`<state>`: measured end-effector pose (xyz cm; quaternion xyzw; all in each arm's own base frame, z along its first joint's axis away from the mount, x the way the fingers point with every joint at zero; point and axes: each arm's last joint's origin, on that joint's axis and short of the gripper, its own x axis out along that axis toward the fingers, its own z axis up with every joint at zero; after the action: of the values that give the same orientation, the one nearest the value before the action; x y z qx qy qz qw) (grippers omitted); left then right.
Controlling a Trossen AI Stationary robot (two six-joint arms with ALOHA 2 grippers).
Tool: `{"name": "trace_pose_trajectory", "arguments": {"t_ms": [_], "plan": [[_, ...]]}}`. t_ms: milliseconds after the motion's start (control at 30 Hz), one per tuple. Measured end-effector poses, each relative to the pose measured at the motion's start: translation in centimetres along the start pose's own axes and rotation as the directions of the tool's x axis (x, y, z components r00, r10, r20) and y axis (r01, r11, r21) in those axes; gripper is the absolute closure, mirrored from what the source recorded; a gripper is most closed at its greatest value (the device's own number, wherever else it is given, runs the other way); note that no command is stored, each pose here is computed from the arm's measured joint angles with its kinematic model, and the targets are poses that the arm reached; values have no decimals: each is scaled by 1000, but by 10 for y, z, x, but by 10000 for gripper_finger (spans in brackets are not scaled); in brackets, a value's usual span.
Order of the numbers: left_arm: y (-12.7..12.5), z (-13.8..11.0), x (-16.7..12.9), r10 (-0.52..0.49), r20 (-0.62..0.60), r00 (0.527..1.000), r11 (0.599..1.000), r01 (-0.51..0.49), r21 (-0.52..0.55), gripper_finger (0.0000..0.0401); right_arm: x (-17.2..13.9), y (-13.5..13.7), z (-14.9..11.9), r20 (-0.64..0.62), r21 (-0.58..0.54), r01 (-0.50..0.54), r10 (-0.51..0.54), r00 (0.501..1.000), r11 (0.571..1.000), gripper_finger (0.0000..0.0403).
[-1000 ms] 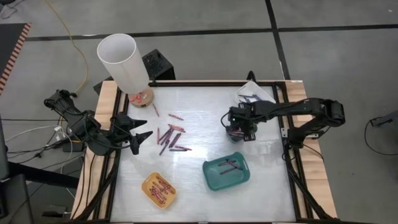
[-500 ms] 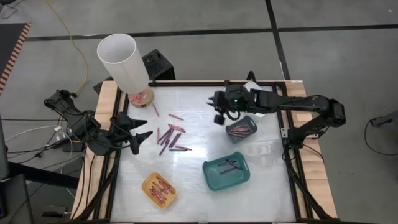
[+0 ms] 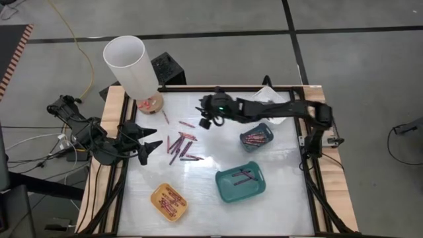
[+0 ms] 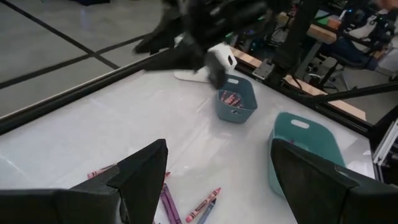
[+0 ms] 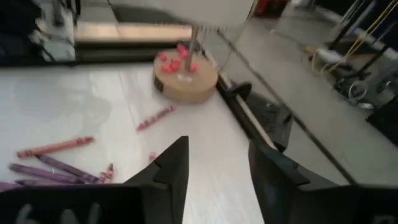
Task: Sort crayons
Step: Put the pink crayon into the dark blue bin
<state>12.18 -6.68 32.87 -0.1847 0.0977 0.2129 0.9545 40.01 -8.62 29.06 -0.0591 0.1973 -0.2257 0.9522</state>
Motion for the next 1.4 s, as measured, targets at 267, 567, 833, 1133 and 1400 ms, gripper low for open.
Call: {"name": "trace_pose_trajectory", "arguments": {"t_ms": [267, 567, 833, 1133, 1400], "plan": [[0, 0, 0, 0, -4, 1000, 1000, 0, 7, 125, 64, 24, -7, -109, -30, -82, 79, 991, 996, 210], [0, -1, 0, -2, -8, 1000, 1000, 2, 21, 125, 121, 45, -40, -229, -36, -139, 127, 965, 990, 209], [0, -1, 0, -4, -11, 1000, 1000, 5, 22, 125, 145, 48, -66, -306, 11, -123, 120, 944, 992, 209], [0, -1, 0, -2, -8, 1000, 1000, 2, 27, 125, 148, 32, -73, -349, 144, -146, 188, 918, 979, 209], [0, -1, 0, 0, -6, 1000, 1000, 0, 26, 125, 156, 43, -89, -372, 152, -152, 200, 907, 977, 210]]}}
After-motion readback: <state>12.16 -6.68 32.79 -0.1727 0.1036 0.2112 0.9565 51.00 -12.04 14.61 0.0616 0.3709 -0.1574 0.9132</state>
